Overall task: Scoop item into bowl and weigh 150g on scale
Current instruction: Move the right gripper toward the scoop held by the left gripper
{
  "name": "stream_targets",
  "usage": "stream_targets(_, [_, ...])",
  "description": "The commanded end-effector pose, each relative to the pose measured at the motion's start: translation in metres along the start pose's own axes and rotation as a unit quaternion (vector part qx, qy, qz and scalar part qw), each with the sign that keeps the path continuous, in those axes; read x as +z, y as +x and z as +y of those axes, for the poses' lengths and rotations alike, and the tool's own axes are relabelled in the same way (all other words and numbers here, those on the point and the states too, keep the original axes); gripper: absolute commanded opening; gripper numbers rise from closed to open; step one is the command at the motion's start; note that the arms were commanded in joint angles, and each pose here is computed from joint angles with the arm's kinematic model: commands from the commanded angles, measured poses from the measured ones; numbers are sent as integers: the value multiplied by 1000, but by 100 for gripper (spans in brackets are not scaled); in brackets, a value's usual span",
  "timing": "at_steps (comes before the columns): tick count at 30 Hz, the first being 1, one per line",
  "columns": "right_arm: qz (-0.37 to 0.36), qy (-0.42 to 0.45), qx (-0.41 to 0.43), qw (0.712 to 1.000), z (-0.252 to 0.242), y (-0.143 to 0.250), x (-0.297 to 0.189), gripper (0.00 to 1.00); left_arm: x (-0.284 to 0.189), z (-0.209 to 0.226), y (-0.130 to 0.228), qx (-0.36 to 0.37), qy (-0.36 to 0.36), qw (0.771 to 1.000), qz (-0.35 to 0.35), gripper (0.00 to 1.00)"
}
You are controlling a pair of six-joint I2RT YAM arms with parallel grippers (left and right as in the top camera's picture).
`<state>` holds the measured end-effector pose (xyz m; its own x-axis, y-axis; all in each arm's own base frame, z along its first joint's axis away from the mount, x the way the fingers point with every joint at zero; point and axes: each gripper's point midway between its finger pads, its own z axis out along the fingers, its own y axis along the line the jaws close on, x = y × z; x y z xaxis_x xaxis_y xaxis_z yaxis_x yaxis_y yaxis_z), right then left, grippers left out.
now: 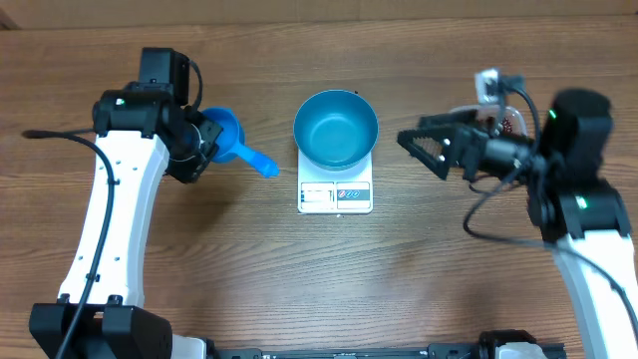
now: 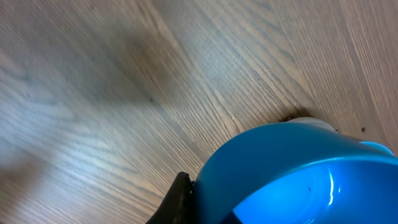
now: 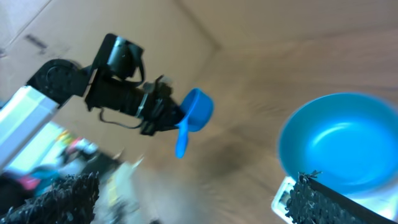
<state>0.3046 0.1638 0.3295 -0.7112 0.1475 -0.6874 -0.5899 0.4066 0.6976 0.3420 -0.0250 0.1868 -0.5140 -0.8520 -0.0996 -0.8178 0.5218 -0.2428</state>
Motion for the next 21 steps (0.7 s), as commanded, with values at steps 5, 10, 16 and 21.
stream_targets(5, [58, -75, 86, 992, -1, 3, 43, 100, -10, -7, 9, -125, 10, 992, -8, 4])
stream_targets(10, [37, -46, 193, 979, -29, -11, 63, 100, -10, -8, 14, -155, 10, 988, 2, 4])
stream_targets(16, [39, -36, 187, 981, -39, -5, 87, 85, -10, -7, 25, -182, 6, 983, 33, 4])
stream_targets(21, [44, -8, 178, 983, -28, 12, 117, 84, -10, -4, 29, -183, 0, 982, 42, 4])
